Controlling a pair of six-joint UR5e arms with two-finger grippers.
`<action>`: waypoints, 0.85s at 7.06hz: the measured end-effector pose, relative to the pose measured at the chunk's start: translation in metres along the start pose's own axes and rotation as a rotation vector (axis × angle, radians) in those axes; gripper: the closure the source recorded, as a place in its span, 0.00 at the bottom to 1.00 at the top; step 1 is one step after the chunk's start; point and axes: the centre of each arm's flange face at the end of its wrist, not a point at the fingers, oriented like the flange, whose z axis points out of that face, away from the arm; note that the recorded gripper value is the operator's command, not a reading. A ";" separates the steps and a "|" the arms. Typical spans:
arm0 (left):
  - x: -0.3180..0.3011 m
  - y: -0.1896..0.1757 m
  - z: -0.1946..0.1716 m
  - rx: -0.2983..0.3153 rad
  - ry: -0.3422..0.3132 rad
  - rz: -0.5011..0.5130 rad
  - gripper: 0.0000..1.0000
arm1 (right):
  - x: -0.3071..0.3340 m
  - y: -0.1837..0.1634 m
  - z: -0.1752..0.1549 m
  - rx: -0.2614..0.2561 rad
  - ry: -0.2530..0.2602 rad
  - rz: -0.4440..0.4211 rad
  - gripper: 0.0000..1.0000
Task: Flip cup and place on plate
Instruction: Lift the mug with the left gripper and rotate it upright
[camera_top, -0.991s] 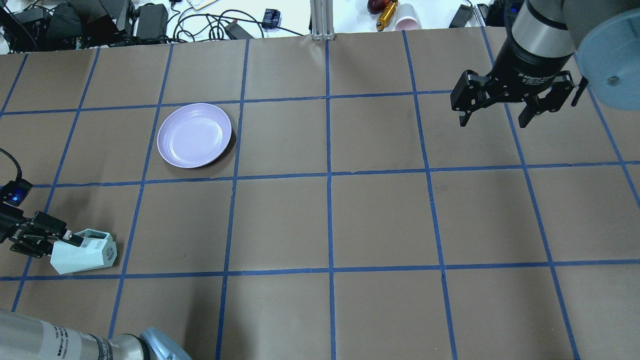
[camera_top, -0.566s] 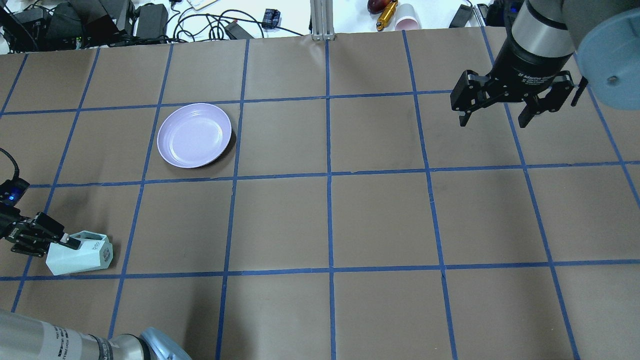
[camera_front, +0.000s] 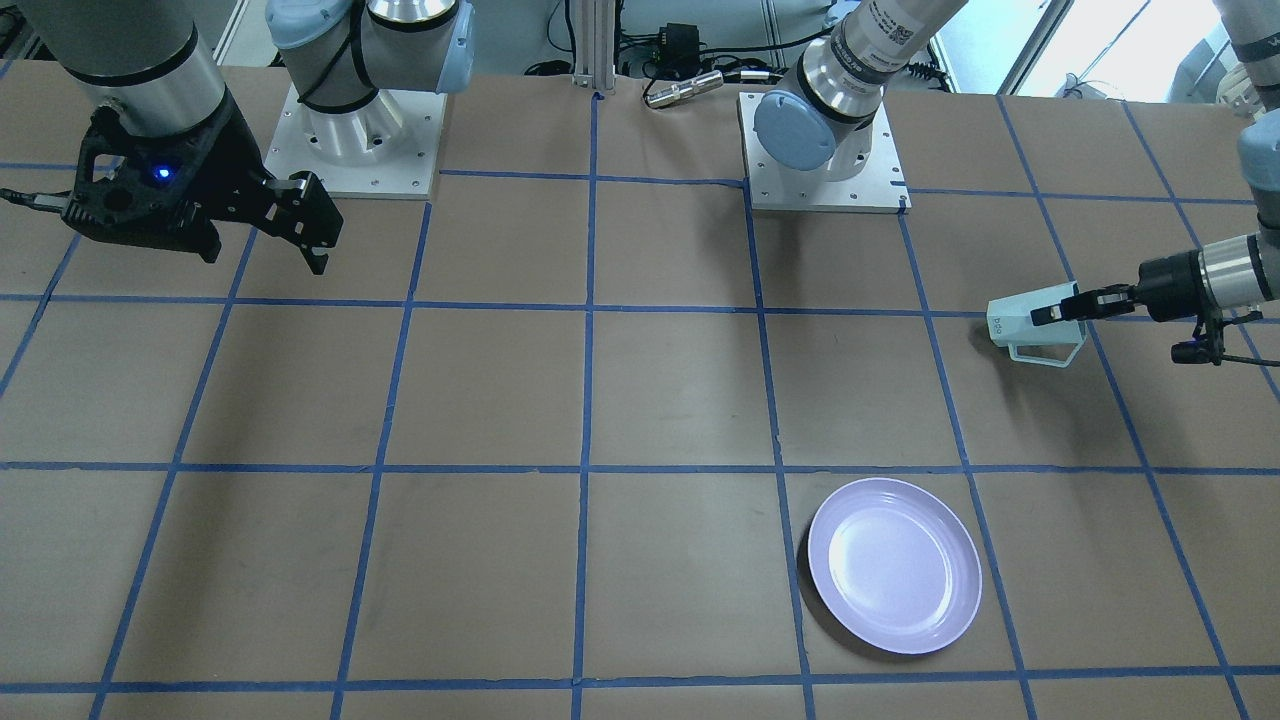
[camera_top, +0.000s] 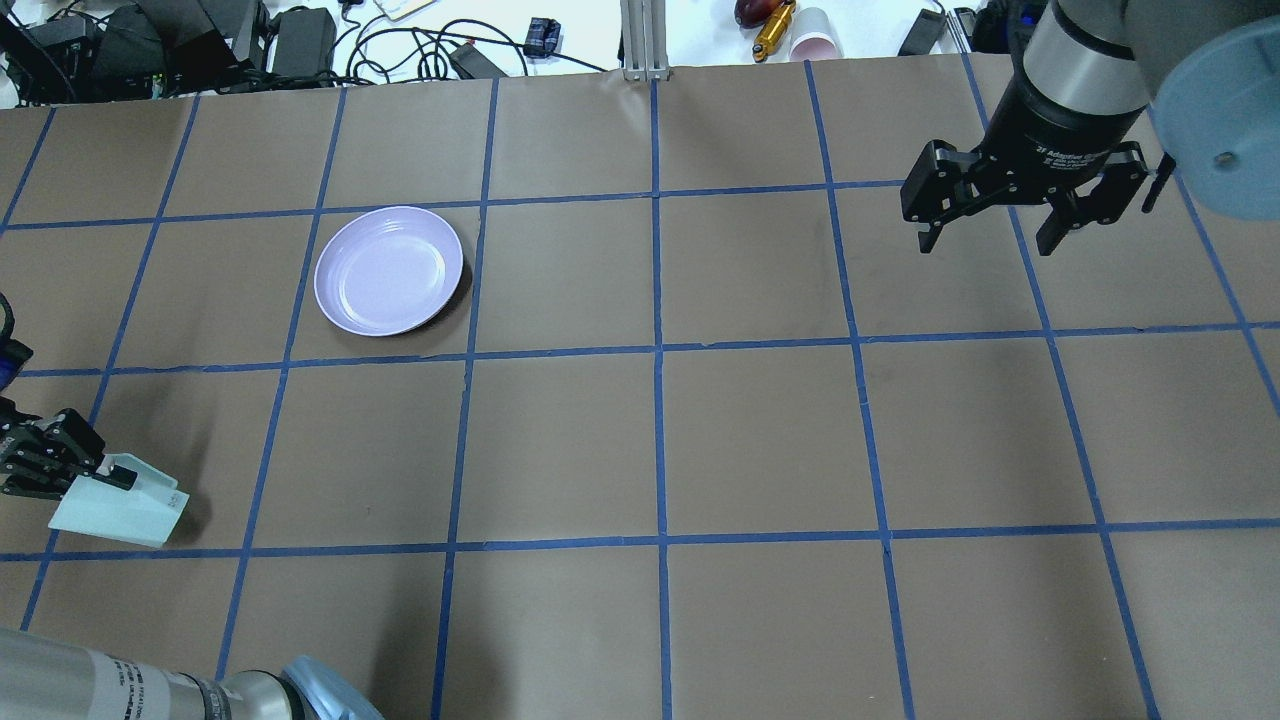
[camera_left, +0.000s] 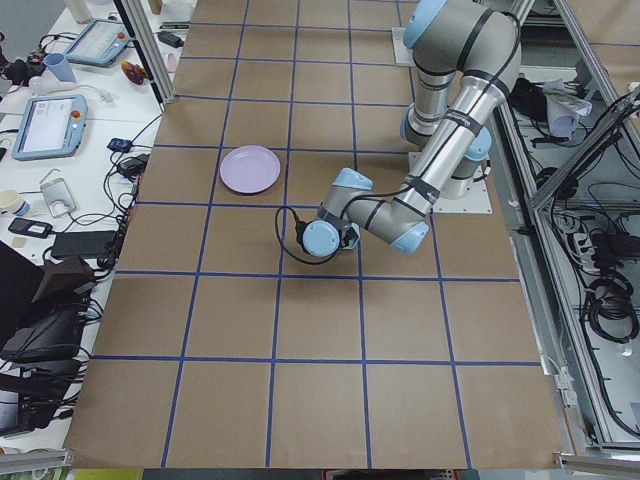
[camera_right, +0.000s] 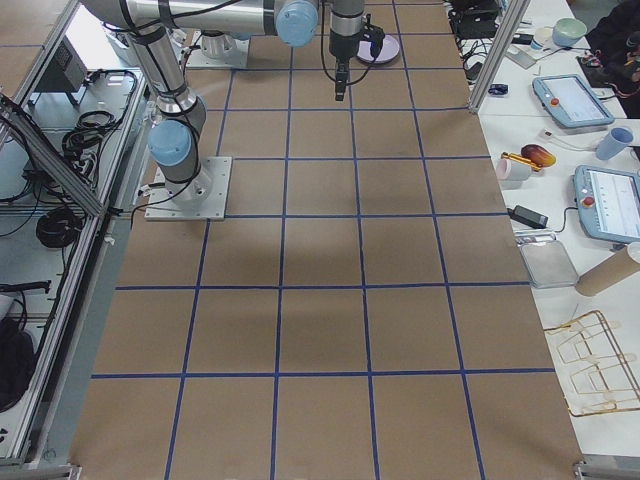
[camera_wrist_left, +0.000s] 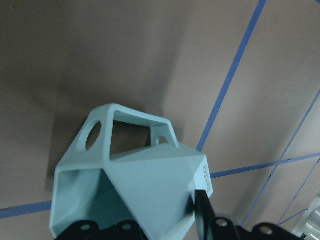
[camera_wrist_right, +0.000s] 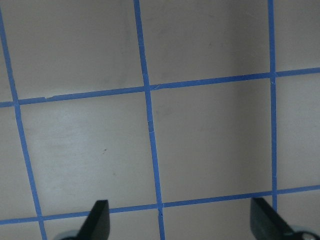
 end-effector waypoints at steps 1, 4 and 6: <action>0.009 0.000 -0.006 0.010 -0.016 -0.045 1.00 | 0.000 0.000 0.000 0.000 0.000 0.000 0.00; 0.056 -0.004 -0.023 0.042 -0.084 -0.105 1.00 | 0.000 0.000 0.000 0.001 0.000 0.000 0.00; 0.104 -0.008 -0.051 0.084 -0.199 -0.097 1.00 | 0.000 0.000 0.000 0.001 -0.001 0.000 0.00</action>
